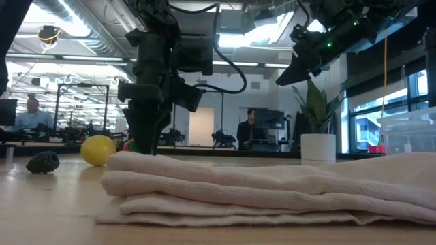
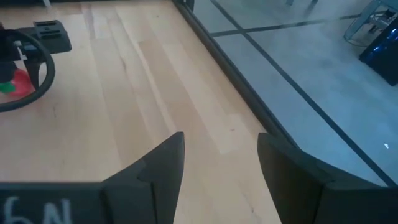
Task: Pick and placing Produce into tupperware
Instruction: Put the red strawberry into the transparent bin
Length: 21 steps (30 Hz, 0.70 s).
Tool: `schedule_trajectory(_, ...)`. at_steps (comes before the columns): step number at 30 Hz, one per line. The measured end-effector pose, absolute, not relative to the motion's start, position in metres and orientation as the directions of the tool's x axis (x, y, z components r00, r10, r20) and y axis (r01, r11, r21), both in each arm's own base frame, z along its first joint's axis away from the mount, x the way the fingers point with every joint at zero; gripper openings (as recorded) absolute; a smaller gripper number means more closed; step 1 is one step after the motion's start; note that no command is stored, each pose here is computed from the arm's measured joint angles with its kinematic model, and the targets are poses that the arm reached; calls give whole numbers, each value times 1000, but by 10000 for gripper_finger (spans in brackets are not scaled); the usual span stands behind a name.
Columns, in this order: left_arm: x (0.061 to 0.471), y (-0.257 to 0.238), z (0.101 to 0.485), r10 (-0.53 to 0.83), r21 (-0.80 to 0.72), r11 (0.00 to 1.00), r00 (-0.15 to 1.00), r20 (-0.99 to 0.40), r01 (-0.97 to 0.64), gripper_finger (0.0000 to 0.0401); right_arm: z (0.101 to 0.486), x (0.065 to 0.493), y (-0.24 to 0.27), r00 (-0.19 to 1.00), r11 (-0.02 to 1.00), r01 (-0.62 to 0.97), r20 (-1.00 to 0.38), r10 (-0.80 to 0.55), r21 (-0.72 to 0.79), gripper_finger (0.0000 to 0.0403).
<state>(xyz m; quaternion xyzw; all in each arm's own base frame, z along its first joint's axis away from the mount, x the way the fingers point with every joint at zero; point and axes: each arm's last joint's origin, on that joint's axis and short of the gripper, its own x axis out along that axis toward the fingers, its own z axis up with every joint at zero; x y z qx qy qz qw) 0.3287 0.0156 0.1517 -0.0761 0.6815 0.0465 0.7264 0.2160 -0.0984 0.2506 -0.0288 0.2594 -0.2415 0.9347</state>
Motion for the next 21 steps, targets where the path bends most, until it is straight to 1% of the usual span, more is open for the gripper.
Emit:
schedule_trajectory(6,328,16,152,-36,-47,984,63,-997,-172,247,250,216,-98,747,882,436,-474,-466,-179,204)
schedule_trajectory(12,328,15,152,-40,-52,974,57,-998,-221,247,250,216,-98,744,882,435,-480,-465,-180,204)
schedule_trajectory(21,325,15,152,-43,-49,974,30,-999,-221,247,249,215,-98,738,883,433,-491,-462,-180,204)
